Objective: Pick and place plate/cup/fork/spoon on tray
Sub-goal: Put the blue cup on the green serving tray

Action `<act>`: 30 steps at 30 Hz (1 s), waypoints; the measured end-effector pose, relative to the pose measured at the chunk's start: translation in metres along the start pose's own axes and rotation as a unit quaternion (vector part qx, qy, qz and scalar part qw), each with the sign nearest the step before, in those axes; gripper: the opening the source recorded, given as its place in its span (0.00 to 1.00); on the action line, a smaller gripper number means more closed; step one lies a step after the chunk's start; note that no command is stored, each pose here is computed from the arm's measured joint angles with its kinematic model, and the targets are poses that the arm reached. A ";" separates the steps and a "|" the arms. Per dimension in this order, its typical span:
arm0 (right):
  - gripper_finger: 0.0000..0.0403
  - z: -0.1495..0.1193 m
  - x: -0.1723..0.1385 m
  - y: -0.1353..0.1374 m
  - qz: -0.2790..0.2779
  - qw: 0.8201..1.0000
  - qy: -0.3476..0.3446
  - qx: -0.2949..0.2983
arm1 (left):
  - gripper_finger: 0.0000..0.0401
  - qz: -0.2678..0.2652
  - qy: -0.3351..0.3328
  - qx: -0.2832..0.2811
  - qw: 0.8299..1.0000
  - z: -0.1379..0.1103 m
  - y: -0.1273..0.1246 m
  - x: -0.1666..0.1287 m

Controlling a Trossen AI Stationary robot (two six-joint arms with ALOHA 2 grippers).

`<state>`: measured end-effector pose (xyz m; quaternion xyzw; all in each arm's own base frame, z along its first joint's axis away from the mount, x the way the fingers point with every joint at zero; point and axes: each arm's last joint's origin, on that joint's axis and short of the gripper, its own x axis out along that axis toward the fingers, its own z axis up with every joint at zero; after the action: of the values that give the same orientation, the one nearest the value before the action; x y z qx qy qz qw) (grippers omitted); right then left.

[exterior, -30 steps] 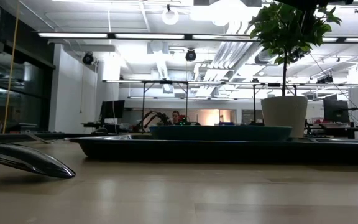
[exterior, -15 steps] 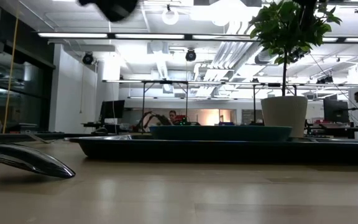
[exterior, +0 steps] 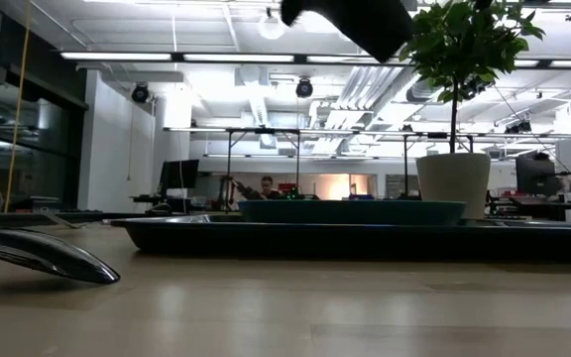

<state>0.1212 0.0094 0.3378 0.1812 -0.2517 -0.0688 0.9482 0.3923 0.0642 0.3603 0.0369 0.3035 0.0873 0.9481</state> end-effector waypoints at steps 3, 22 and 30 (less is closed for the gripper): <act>0.00 0.001 0.000 0.000 0.002 1.000 -0.007 -0.016 | 0.00 0.012 -0.016 -0.008 1.000 0.004 0.010 0.022; 0.00 -0.010 0.007 0.000 -0.016 0.999 0.016 -0.026 | 0.00 0.077 -0.020 -0.109 0.991 -0.053 0.043 0.156; 0.00 -0.021 0.014 -0.001 -0.028 0.999 0.038 -0.009 | 0.00 0.079 0.049 -0.159 0.983 -0.084 0.045 0.181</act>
<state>0.1436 0.0121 0.3268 0.1826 -0.2099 -0.0907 0.9562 0.4820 0.1438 0.1940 -0.0946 0.3281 0.2111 0.9159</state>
